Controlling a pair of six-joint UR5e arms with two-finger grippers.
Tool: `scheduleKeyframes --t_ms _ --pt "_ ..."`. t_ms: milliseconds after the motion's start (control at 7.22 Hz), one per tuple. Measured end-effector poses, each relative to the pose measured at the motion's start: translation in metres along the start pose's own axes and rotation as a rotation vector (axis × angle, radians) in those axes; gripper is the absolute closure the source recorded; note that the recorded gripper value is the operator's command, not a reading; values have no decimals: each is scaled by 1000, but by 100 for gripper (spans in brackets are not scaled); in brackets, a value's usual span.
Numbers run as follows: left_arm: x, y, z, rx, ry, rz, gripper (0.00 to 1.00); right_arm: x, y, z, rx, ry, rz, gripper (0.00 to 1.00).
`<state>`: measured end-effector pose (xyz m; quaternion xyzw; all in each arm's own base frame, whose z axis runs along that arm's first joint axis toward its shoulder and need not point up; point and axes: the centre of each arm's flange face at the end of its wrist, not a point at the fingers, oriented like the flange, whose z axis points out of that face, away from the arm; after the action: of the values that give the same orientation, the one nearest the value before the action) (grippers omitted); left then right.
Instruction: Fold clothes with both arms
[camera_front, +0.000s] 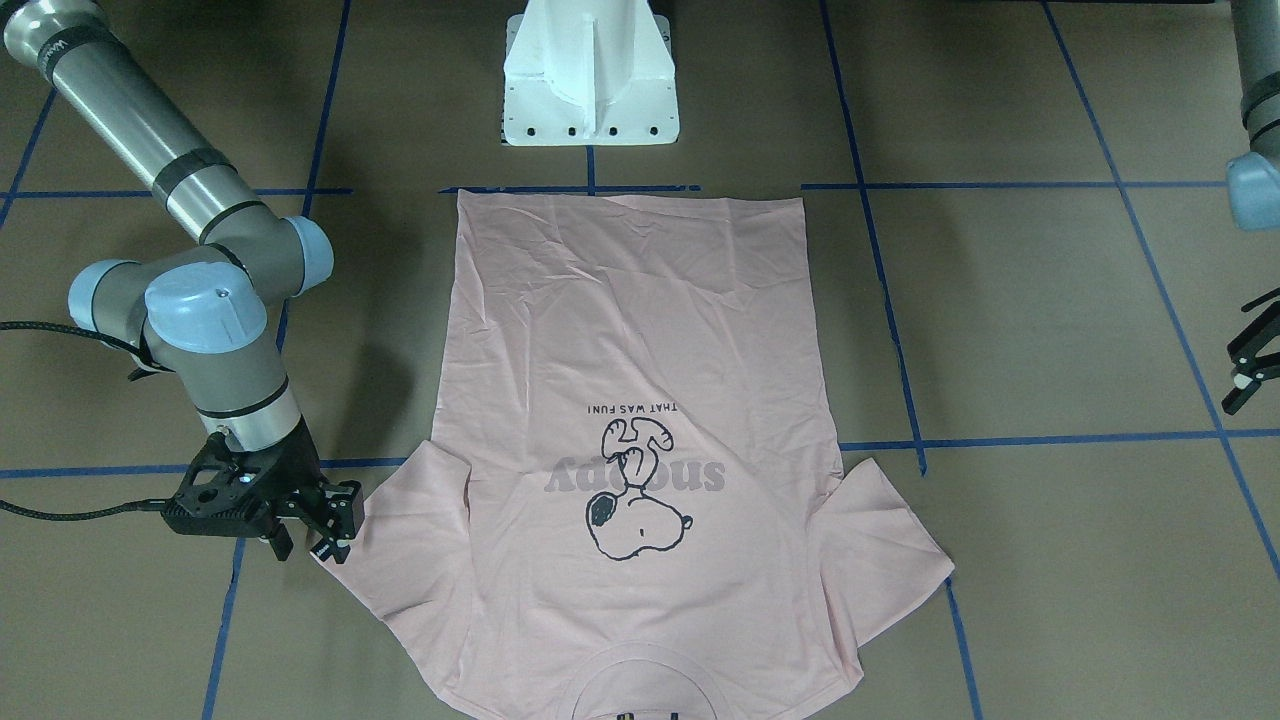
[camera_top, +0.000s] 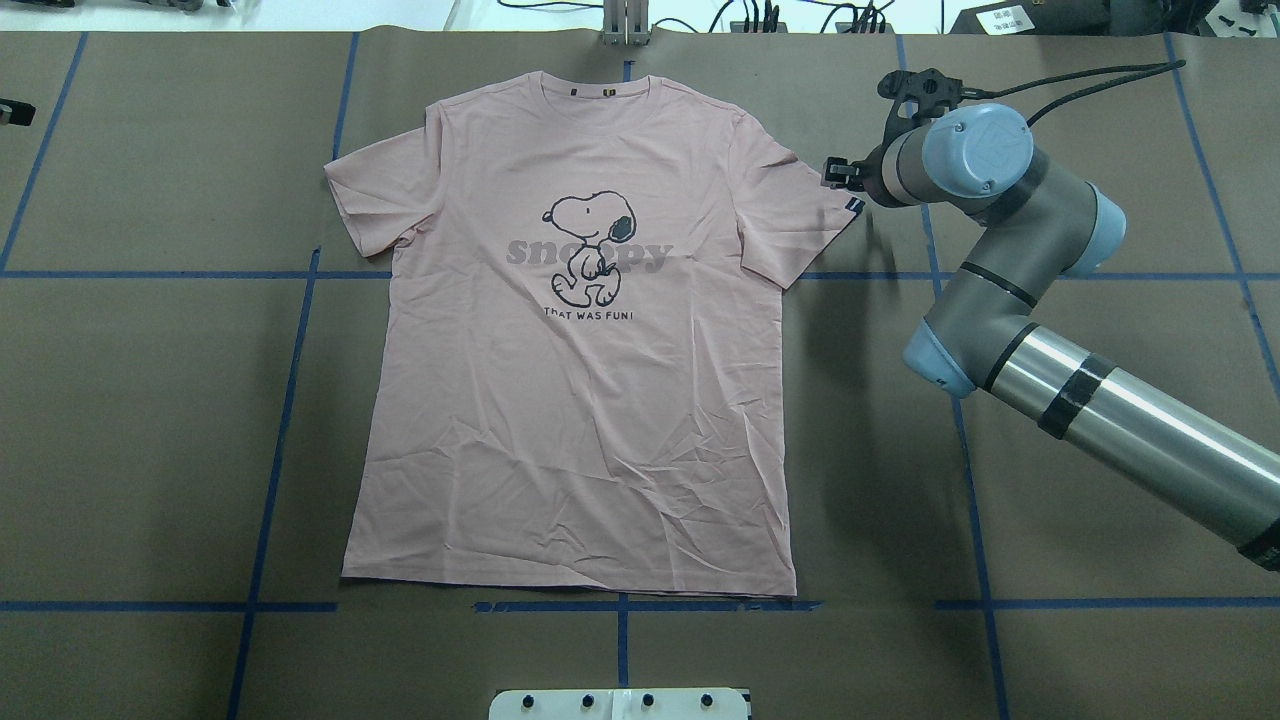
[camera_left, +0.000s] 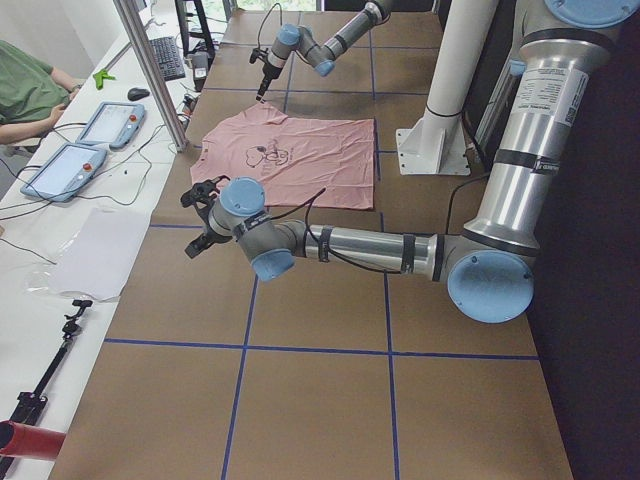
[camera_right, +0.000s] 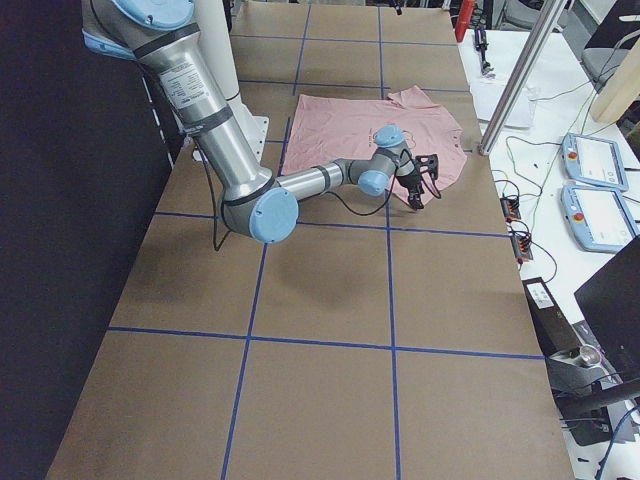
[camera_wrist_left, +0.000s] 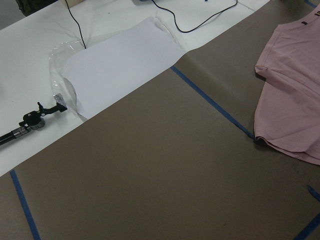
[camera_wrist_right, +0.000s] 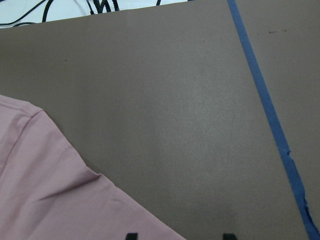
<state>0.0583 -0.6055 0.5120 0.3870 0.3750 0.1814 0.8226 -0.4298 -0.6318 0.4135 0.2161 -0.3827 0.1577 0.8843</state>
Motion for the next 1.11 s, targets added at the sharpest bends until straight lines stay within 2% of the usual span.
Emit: scheduleKeyframes --t_ms 415,554,692,969,1108 --pt "1 0 0 1 2 -1 0 -3 4 13 -3 22 -4 39" --pt "1 -1 0 1 2 -1 0 -1 5 15 -5 28 -5 46" --pt "1 -1 0 1 3 -2 0 -1 6 16 -7 30 -5 57" --pt "1 -1 0 2 3 -2 0 -1 8 17 -9 33 -7 100" --pt "1 -2 0 2 3 -2 0 -1 8 18 -10 33 -7 100"
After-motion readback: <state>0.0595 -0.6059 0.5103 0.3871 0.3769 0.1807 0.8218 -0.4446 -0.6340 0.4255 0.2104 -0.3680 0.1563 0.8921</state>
